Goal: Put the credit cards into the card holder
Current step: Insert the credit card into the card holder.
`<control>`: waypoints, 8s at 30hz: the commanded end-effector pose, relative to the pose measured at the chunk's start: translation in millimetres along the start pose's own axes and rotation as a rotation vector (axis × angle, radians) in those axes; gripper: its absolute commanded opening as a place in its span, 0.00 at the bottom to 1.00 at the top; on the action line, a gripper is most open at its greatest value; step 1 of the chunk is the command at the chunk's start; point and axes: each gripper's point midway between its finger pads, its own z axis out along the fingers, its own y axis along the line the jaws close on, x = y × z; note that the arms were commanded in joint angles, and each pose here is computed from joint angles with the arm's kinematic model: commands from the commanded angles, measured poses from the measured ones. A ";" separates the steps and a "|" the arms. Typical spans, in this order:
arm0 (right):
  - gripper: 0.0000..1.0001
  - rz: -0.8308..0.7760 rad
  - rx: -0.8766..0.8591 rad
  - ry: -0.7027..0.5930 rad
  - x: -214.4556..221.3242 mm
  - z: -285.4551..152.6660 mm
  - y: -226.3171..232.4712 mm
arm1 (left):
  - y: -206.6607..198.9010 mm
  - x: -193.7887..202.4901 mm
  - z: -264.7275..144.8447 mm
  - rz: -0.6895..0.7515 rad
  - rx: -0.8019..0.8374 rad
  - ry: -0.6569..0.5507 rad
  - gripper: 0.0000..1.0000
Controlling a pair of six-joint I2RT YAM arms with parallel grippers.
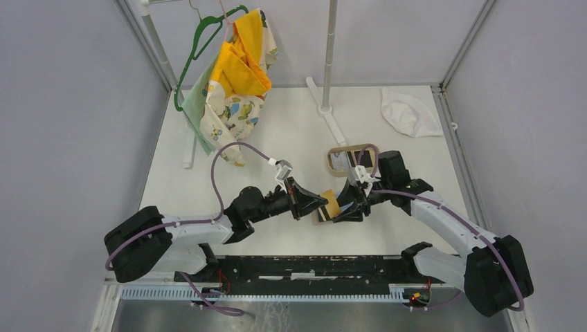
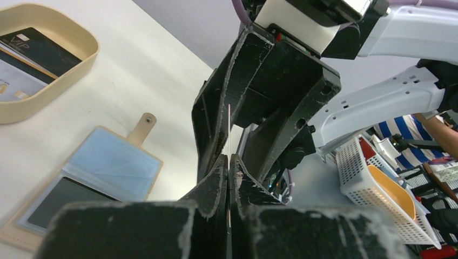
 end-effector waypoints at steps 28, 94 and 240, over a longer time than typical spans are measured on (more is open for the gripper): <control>0.00 0.107 -0.088 -0.054 -14.9 4.8 -0.7 | -22.7 -5.1 -16.6 0.037 0.082 -0.033 0.42; 0.23 -0.036 0.600 0.760 125.8 -107.5 -106.7 | 99.7 90.9 31.2 -0.707 -0.391 0.055 0.02; 0.08 -0.554 0.253 0.607 113.0 -7.4 -56.5 | 158.3 134.1 42.4 -0.637 -0.548 0.390 0.35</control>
